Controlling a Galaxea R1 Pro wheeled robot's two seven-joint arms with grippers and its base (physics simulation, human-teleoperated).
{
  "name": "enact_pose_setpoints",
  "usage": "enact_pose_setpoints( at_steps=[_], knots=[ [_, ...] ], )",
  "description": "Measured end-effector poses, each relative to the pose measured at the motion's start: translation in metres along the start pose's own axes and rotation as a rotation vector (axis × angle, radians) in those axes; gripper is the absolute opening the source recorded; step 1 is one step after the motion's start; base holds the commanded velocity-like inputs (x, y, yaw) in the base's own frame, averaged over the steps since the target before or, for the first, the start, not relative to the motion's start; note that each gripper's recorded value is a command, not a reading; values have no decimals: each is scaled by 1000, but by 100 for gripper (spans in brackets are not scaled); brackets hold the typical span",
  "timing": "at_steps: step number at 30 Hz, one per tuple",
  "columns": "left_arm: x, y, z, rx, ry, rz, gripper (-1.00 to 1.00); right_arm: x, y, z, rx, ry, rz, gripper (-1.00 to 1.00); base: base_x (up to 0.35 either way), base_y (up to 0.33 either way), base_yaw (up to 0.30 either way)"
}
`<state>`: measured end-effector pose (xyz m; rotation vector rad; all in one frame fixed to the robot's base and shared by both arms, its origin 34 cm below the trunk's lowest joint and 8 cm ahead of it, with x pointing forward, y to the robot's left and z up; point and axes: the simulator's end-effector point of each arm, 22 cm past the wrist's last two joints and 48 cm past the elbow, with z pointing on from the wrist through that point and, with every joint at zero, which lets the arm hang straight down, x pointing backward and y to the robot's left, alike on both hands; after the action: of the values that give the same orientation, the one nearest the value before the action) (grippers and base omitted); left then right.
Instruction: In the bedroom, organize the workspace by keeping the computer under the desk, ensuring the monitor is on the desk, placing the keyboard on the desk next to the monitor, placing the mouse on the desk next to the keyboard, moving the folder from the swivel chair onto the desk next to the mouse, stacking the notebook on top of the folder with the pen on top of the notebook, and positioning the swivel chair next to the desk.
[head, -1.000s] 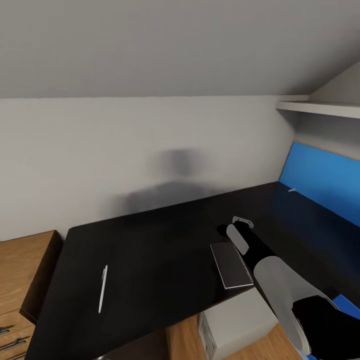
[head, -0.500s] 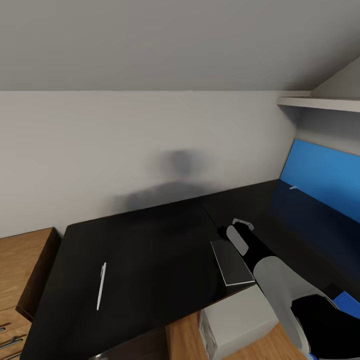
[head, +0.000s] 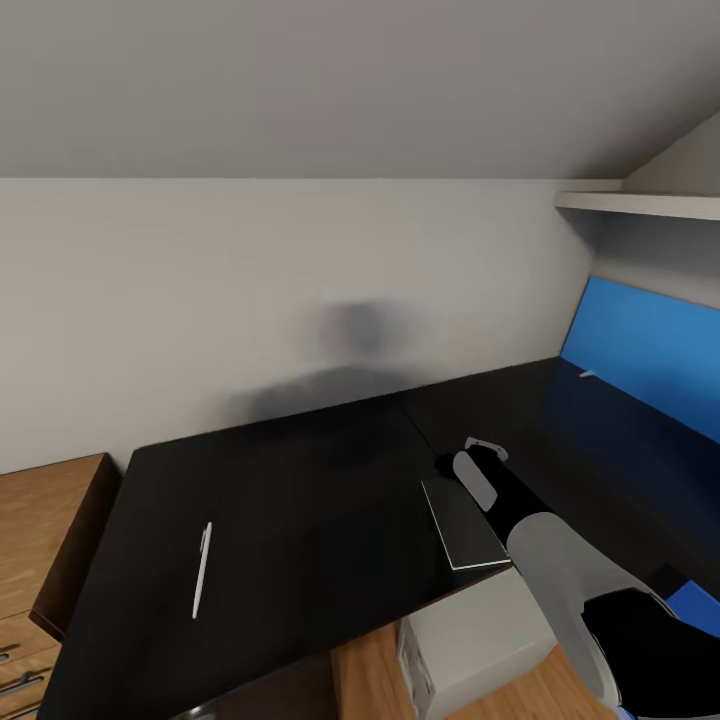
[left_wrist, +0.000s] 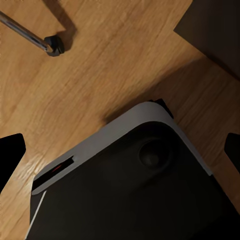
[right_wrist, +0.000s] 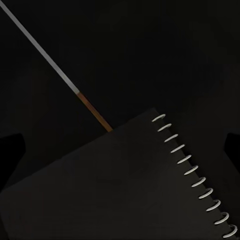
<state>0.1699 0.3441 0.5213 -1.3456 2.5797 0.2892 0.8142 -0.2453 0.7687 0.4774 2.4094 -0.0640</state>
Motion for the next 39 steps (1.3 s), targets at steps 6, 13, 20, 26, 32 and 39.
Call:
enact_pose_setpoints(
  at_steps=[6,13,20,26,32,39],
  knots=[
    [0,0,0,-1,-1,7,100,0,0,0,1,0,0,100,0,0,0],
    [1,0,0,2,-1,10,100,0,-1,0,1,1,0,100,0,0,0],
    [1,0,5,-1,-2,-14,100,2,-2,4,2,0,0,100,0,0,0],
    [0,0,13,-2,-17,-34,100,2,-4,10,4,-16,9,100,0,0,0],
    [0,0,13,-6,-24,-43,100,-8,-5,10,4,-60,38,100,0,0,0],
    [-1,1,13,-11,-27,-48,100,-15,-5,9,3,-92,60,100,0,0,0]
  ],
)
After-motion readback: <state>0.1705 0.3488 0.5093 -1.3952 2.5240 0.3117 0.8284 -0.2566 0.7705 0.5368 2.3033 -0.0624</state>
